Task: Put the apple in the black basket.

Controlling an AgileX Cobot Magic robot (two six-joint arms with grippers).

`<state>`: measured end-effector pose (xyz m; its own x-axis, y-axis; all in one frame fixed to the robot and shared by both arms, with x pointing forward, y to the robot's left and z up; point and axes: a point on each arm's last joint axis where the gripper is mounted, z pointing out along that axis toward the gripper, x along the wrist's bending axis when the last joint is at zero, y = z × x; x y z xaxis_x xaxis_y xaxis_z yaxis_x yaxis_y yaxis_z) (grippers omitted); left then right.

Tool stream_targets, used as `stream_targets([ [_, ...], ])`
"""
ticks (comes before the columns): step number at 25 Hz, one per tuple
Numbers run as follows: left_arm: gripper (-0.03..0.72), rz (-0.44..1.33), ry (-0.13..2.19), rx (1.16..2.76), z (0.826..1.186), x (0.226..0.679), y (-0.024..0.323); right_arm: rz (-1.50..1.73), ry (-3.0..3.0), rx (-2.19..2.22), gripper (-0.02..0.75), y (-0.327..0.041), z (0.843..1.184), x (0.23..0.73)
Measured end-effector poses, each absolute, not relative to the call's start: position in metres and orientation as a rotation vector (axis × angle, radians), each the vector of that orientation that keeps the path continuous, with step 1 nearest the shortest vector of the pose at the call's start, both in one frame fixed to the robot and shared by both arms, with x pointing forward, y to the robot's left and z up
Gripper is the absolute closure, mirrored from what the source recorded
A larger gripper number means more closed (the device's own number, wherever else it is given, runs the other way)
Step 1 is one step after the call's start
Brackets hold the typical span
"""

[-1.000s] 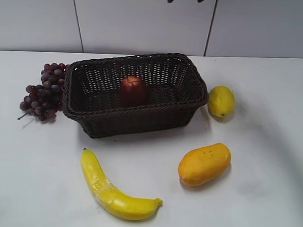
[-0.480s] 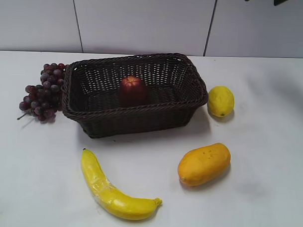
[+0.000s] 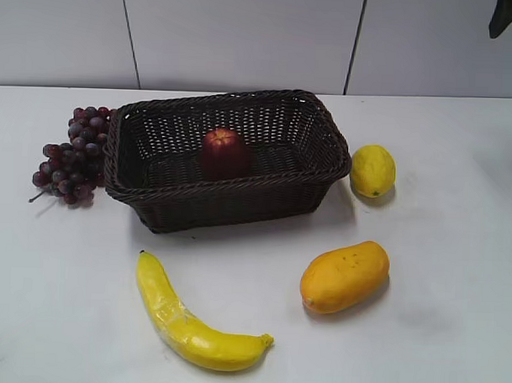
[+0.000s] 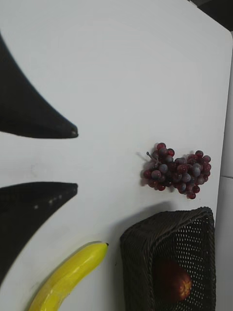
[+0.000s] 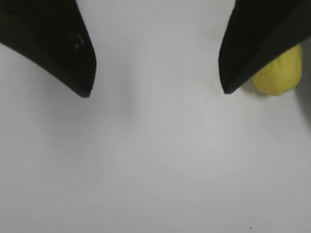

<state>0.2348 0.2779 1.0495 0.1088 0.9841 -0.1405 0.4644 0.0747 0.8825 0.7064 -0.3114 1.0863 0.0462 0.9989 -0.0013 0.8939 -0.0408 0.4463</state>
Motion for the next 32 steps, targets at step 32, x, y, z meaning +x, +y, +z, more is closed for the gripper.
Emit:
stream_targets([
  [32,0.454,0.757,1.485,1.52,1.049,0.235,0.278,0.286,2.032,2.072,0.145,-0.306,1.07,0.487],
])
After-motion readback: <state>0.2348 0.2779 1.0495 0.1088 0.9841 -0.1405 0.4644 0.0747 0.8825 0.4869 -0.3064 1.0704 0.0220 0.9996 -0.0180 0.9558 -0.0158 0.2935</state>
